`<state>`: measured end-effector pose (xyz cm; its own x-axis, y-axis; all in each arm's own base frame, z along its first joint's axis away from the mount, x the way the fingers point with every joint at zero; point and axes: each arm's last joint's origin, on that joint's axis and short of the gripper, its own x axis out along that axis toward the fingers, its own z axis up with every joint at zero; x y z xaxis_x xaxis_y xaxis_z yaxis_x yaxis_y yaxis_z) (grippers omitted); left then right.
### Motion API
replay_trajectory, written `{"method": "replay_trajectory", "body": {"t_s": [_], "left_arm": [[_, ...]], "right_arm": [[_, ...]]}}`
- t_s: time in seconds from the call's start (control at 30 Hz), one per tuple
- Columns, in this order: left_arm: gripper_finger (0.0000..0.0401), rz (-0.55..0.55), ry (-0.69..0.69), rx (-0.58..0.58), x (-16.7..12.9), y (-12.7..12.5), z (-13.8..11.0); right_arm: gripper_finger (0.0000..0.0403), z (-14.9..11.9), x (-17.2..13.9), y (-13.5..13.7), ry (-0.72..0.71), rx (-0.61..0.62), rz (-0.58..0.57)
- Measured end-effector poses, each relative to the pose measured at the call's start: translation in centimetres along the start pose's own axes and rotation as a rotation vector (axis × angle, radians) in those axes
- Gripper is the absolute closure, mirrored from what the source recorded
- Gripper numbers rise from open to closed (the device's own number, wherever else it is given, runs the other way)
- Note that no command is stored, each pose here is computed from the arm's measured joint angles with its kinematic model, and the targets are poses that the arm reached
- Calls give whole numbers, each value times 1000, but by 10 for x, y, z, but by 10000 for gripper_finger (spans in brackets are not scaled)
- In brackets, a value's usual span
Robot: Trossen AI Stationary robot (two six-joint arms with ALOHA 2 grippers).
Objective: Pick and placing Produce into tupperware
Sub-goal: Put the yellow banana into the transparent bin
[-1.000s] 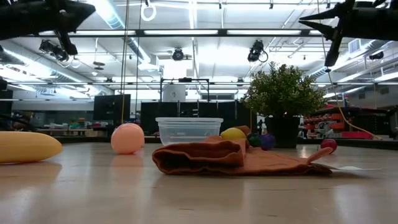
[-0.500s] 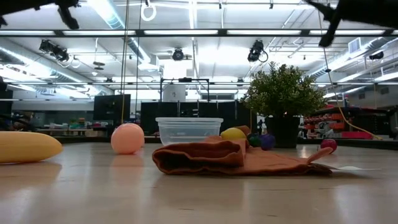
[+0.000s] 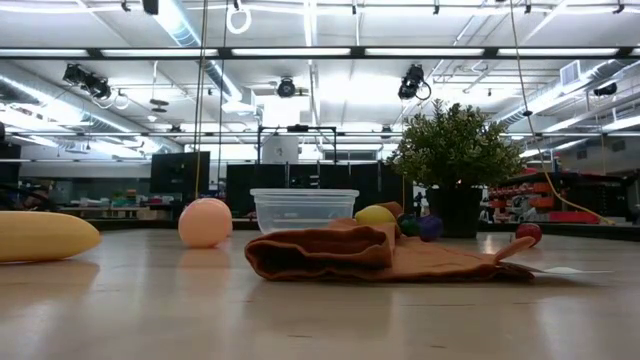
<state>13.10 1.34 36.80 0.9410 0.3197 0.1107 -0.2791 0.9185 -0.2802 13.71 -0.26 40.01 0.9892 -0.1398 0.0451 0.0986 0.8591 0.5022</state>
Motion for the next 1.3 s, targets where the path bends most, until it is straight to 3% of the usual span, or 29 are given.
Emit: {"method": "replay_trajectory", "body": {"t_s": [0.23,0.37,0.57,0.83,1.1,1.3], "left_arm": [[252,-62,234,116,9,-25,21],[253,-58,368,147,9,-32,21],[239,-8,567,165,5,-35,3],[234,7,765,181,3,-43,-20],[234,31,884,256,9,-48,-37],[234,115,1031,293,14,-48,-56]], "right_arm": [[303,24,5,22,340,-18,19],[304,20,9,22,512,3,0],[303,1,14,17,727,91,-30],[306,-16,24,30,848,68,38],[306,-42,38,35,991,-3,-17],[309,-57,47,39,1056,-50,-55]]}}
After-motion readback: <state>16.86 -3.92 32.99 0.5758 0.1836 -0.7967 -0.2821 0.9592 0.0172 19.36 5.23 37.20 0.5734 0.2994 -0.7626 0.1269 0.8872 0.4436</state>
